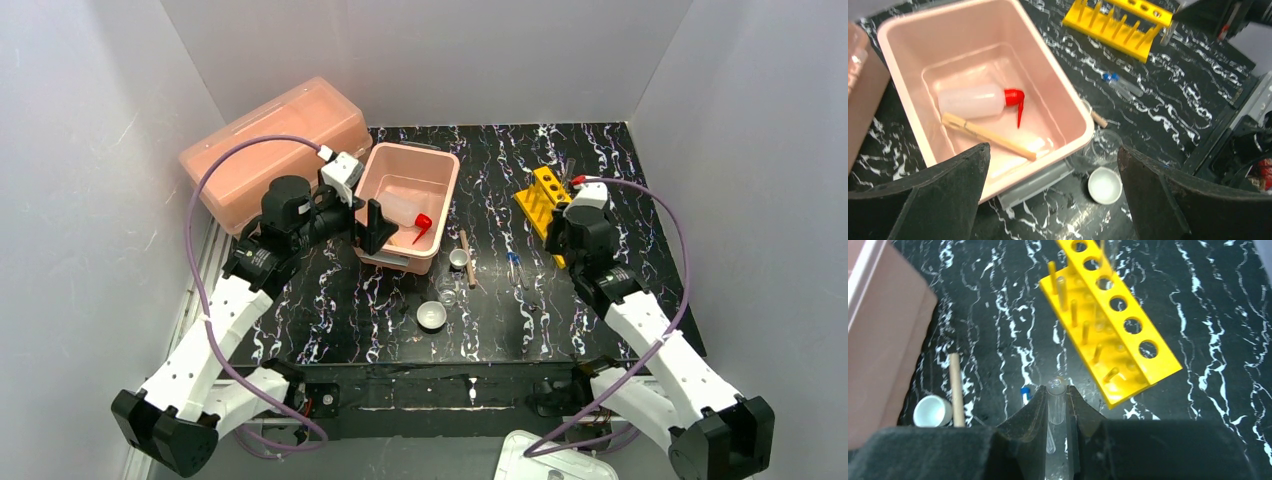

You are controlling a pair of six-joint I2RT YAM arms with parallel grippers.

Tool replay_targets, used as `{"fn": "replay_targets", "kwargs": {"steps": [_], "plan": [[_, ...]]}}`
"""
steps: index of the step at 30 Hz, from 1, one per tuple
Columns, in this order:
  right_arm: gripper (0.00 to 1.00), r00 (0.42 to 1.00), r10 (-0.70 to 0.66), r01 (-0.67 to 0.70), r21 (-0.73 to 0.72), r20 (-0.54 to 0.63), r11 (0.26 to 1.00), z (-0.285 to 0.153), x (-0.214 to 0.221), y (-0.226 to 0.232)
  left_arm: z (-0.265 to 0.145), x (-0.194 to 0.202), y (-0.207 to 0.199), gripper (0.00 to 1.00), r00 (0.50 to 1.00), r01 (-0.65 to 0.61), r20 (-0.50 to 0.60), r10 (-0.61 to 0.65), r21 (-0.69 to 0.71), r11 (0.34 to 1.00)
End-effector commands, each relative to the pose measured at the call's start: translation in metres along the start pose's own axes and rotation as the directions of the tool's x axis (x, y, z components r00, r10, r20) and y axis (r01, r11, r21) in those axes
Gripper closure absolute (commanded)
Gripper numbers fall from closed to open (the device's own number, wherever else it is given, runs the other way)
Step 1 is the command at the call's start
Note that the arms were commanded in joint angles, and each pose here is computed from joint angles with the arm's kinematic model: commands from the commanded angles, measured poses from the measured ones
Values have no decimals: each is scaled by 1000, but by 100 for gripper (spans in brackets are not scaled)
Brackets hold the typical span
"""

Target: Organize the chemistry lab equipment

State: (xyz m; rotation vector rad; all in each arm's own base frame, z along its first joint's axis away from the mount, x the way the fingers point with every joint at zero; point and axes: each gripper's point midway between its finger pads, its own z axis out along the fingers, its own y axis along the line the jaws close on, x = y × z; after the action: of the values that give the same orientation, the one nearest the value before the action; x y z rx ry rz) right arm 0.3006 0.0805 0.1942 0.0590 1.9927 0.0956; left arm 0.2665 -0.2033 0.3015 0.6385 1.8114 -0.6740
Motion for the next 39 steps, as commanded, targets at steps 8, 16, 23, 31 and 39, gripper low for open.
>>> {"fn": "replay_targets", "kwargs": {"steps": [8,16,23,31,39], "plan": [[90,986,70,-89,119,151,989,44,-31,-36,-2,29,6,2,999,9,-42,-7,59,998],[91,984,56,-84,165,168,983,65,-33,-48,1,32,2,2,998,29,-54,-23,97,995],[92,985,52,-86,206,164,975,73,-28,-56,1,30,4,2,999,21,-49,-17,86,996],[92,989,41,-73,234,140,969,79,-19,-61,2,25,-2,2,998,48,-36,-44,114,992],[92,994,25,-54,267,111,962,82,-9,-67,1,26,-4,2,999,46,-34,-42,125,991]]}}
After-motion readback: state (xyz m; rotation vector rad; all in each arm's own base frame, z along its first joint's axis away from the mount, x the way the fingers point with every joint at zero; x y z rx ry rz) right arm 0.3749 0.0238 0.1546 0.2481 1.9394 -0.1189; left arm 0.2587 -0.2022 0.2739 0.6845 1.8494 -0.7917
